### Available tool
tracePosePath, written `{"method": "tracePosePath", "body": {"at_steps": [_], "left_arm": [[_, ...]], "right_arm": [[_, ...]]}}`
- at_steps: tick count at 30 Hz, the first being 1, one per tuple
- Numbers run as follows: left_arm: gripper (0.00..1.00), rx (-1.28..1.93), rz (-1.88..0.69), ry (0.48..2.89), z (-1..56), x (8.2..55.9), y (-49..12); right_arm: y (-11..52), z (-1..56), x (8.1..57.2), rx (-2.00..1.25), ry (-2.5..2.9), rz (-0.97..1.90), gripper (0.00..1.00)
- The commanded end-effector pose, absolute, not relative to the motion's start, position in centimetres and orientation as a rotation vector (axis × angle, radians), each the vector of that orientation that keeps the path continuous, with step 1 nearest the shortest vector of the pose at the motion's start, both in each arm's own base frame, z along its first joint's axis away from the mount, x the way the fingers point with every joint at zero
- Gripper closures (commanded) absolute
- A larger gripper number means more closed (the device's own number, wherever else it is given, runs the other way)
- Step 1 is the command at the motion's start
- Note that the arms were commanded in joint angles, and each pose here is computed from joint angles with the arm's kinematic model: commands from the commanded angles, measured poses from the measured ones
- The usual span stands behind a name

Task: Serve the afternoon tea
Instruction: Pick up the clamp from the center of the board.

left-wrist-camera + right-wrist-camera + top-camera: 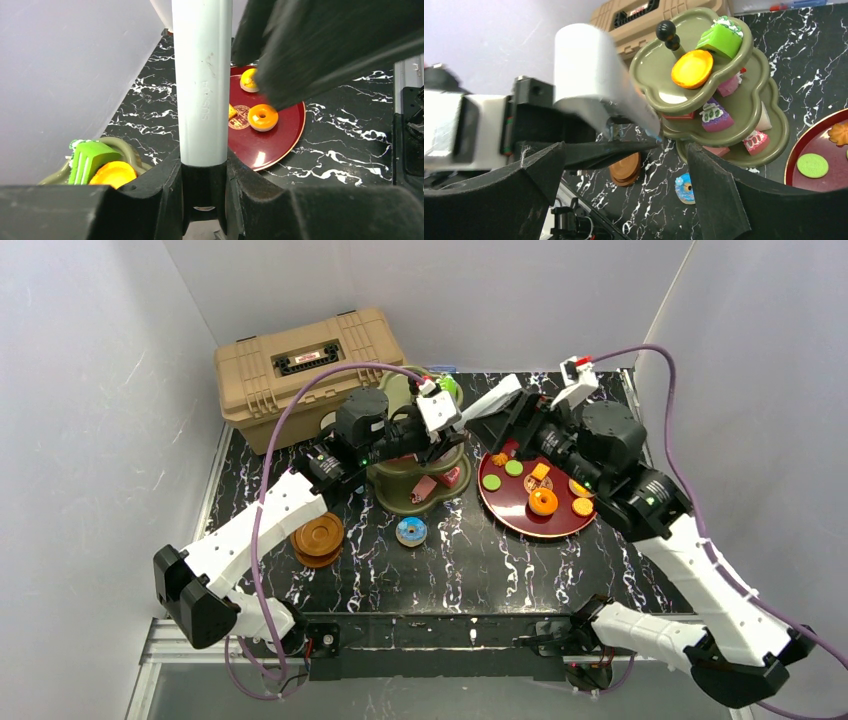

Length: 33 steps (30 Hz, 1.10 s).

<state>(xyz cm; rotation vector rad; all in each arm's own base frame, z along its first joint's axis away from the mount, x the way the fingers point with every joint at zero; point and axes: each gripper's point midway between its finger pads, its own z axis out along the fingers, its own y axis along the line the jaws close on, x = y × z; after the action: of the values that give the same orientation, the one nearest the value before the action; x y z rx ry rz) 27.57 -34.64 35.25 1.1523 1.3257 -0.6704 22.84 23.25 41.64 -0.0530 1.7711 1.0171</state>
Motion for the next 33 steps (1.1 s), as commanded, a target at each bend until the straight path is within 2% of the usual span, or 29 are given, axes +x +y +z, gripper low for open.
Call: {"method": "tracePosePath", "body": {"at_steps": [1,11,14,19,24,26,28,30,33], "left_arm": [[0.97,1.174,-0.645,1.188,38.3,26.2,-34.2],[0.97,1.208,-0.623,1.177,37.9,25.8,-34.2],[0.97,1.213,-0.617,1.173,37.8,25.9,-34.2],[0.97,1.214,-0.606,1.174,37.6,26.0,-34.1],[0.93,1.206,-0.606,1.18,37.7,26.0,-34.1],[0.86,1.195,-0.609,1.182,38.1,26.1,-34.1],[0.67,1.203,-0.626,1.216,37.7,25.9,-34.1],[0.53,1.213,-0.654,1.228,37.6,25.5,-34.2],[0.39,1.224,-0.7,1.246,37.4,24.8,-34.3]], "right_arm": [[24.1,43.4,24.0,-0.043,1.692,1.039,0.02],[26.0,43.1,25.8,-0.061,1.672,1.059,0.03],[26.6,42.8,25.8,-0.076,1.676,1.078,0.16],[26.4,42.2,25.9,-0.062,1.694,1.065,0.46],[26.2,42.4,25.8,-0.059,1.683,1.062,0.59],[26.2,42.5,25.8,-0.062,1.679,1.063,0.65],[26.2,42.5,25.8,-0.063,1.677,1.062,0.68],[26.2,42.4,25.9,-0.064,1.68,1.058,0.7],[26.3,42.3,26.0,-0.063,1.682,1.056,0.71]]}}
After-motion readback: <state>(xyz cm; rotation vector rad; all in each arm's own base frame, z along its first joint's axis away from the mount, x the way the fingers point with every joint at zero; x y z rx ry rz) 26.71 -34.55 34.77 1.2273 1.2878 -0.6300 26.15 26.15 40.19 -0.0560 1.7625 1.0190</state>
